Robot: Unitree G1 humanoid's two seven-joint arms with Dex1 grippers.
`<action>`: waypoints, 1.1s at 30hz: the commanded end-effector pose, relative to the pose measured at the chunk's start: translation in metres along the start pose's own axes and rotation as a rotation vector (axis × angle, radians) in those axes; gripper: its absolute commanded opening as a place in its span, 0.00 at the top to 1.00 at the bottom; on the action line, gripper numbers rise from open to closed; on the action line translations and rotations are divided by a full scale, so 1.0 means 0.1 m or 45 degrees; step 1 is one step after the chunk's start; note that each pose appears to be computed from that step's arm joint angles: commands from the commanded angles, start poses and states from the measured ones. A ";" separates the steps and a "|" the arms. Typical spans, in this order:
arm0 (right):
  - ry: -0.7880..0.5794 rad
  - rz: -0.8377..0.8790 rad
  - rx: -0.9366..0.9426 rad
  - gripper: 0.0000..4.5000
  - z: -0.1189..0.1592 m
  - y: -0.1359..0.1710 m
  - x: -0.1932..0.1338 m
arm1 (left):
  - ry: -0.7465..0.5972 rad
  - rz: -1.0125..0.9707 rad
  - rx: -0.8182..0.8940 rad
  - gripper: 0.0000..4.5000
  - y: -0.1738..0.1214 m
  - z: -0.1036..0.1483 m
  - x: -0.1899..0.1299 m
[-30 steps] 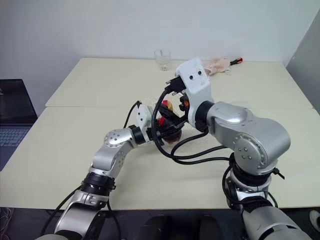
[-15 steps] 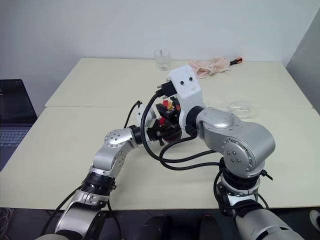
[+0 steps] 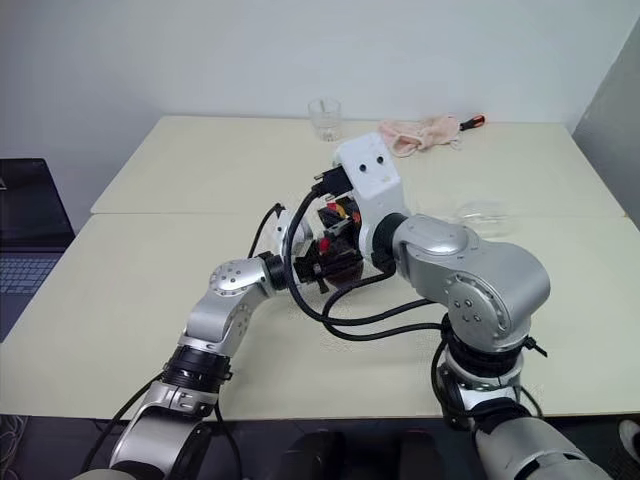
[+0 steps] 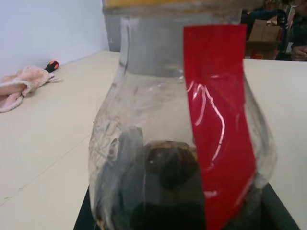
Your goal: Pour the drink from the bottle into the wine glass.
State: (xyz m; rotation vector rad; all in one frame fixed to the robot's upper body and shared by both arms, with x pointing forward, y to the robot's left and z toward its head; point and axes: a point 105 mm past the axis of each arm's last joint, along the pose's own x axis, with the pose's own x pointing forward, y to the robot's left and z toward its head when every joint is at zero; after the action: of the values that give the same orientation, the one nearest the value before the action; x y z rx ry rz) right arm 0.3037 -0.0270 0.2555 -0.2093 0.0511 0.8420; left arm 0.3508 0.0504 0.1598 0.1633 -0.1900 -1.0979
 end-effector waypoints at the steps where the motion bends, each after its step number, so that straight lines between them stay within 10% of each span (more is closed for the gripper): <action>1: -0.261 0.524 -0.077 0.74 0.15 0.23 -0.18 | -0.068 -0.008 0.056 0.67 0.02 0.18 0.04; 5: -0.067 0.942 -0.215 0.74 -0.22 0.07 -0.33 | -0.076 -0.039 0.068 0.67 -0.01 0.21 0.07; 17: -0.013 1.025 -0.333 0.74 -0.08 -0.23 -0.23 | -0.061 0.021 0.095 0.67 0.04 0.24 -0.05; 26: -0.117 0.926 -0.258 0.02 0.19 -0.20 -0.37 | -0.059 0.011 0.089 0.67 0.02 0.25 -0.04; 33: -0.196 0.661 -0.204 0.00 0.15 -0.09 -0.36 | -0.058 0.008 0.071 0.67 0.00 0.23 -0.05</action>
State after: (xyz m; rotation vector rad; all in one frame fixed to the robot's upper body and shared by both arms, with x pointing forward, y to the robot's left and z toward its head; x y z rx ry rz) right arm 0.2912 -0.0608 0.2678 -0.2801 -0.0568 1.4237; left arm 0.3468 0.0569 0.1660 0.1899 -0.1953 -1.0831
